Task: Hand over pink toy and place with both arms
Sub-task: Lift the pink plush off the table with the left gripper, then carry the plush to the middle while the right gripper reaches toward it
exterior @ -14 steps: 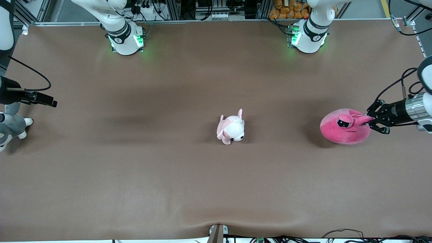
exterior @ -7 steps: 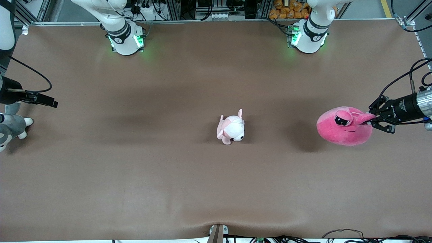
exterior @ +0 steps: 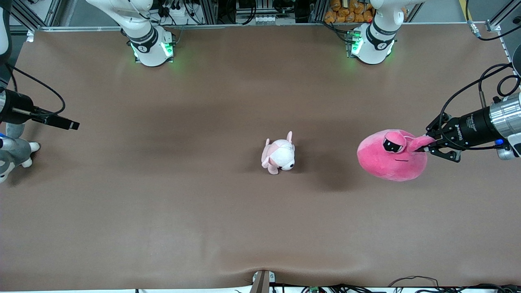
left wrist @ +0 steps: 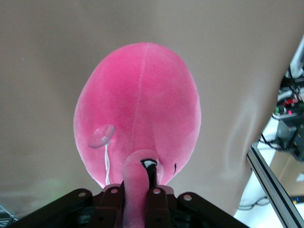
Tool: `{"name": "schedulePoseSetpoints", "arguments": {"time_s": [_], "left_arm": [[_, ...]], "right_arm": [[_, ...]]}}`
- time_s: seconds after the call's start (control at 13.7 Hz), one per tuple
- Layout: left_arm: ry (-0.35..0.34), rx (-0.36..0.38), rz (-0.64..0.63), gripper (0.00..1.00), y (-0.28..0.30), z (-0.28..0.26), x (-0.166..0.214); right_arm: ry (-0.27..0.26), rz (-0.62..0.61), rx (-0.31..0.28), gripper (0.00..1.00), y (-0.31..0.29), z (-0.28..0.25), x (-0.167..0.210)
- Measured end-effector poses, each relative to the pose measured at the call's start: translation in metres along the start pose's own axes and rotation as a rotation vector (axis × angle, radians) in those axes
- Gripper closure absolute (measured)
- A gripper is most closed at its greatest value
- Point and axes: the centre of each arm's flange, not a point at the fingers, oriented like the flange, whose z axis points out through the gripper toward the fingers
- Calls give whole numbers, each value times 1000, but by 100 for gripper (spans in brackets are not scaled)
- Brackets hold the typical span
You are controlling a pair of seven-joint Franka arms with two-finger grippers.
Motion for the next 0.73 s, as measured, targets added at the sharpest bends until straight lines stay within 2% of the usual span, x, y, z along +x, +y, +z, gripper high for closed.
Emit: {"name": "schedulePoseSetpoints", "arguments": {"time_s": [0.07,0.22,0.44,0.58,0.73], "left_arm": [[-3,-6,12,88,1,-2,-10],[-22,-12,22,88,3,-4,-21],[-107,-11,-25,88,3,-1,-37],[-130,14,-33,88,2,10,-64],[-138,46,-20,88,-2,26,-107]], "right_arm": [[-21,65,46,0,-7,0,-3],[-111,207,131,0,-22,1,-13],[-221,356,234,0,-49,-1,-27],[-279,454,275,0,-75,-6,-39],[-324,547,282,0,-110,-4,-57]]}}
